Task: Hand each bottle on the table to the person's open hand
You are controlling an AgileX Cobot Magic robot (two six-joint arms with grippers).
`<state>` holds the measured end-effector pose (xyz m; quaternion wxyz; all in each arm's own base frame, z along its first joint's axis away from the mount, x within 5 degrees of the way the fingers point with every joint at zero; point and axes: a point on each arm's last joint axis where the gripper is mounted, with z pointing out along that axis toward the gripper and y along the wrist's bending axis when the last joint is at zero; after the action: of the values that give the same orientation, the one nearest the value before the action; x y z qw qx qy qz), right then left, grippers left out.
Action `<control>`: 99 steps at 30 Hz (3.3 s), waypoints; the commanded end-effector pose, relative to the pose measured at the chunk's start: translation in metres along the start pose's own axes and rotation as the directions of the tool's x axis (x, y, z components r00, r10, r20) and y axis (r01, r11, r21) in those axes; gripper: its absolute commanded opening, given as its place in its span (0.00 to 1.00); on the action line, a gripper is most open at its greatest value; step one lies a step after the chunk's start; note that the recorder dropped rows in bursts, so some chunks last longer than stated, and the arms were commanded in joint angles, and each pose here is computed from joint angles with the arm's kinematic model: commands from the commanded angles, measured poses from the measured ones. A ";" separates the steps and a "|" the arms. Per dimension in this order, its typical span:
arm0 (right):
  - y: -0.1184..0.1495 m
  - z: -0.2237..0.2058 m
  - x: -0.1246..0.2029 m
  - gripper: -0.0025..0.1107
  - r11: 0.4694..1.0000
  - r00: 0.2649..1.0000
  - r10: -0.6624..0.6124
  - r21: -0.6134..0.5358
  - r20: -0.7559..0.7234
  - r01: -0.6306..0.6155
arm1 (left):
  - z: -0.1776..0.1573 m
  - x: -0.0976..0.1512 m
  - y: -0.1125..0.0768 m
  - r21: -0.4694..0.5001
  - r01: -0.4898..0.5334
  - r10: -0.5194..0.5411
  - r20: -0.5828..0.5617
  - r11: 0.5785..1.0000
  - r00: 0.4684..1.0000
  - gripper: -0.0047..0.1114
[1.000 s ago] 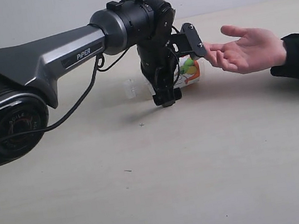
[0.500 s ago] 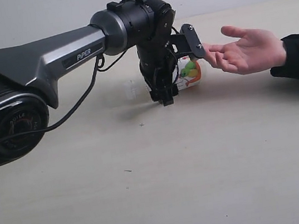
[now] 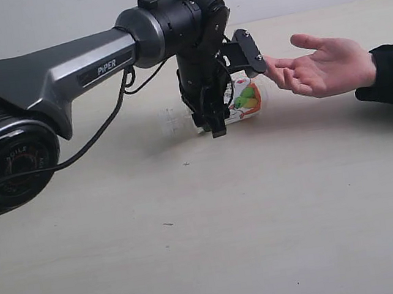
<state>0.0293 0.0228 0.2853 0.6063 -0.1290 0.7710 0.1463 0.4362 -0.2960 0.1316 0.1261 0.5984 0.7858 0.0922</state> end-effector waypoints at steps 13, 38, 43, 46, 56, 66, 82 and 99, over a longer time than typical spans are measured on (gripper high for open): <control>-0.001 0.000 0.000 0.02 1.000 1.000 -0.008 0.010 0.016 0.008 | -0.149 0.009 0.021 0.006 0.514 -0.505 0.193 0.858 0.841 0.04; -0.001 0.000 0.000 0.02 1.000 1.000 -0.008 0.010 0.016 0.008 | -0.171 -0.042 -0.021 0.333 0.889 -0.947 0.171 0.315 0.271 0.04; -0.001 0.000 0.000 0.02 1.000 1.000 -0.008 0.010 0.016 0.008 | -0.176 -0.055 -0.031 0.389 0.866 -0.946 0.207 0.315 0.251 0.04; -0.001 0.000 0.000 0.02 1.000 1.000 -0.008 0.010 0.016 0.008 | -0.171 -0.059 -0.035 0.394 0.864 -0.947 0.202 0.313 0.251 0.04; -0.001 0.000 0.000 0.02 1.000 1.000 -0.008 0.010 0.016 0.008 | -0.125 -0.089 -0.040 0.546 0.796 -0.961 0.221 0.261 0.164 0.04; -0.001 0.000 0.000 0.02 1.000 1.000 -0.008 0.010 0.016 0.008 | -0.075 -0.089 -0.033 0.545 0.816 -0.976 0.191 0.191 0.101 0.04; -0.001 0.000 0.000 0.02 1.000 1.000 -0.008 0.010 0.016 0.008 | -0.060 -0.087 -0.040 0.514 0.846 -0.989 0.109 0.142 0.100 0.25; -0.001 0.000 0.000 0.02 1.000 1.000 -0.008 0.010 0.016 0.008 | -0.061 -0.089 -0.046 0.538 0.818 -0.979 0.088 0.203 0.185 0.75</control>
<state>0.0293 0.0228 0.2853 0.6063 -0.1290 0.7710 0.1463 0.3982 -0.3928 0.1787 0.2002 0.0081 0.9394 -0.2783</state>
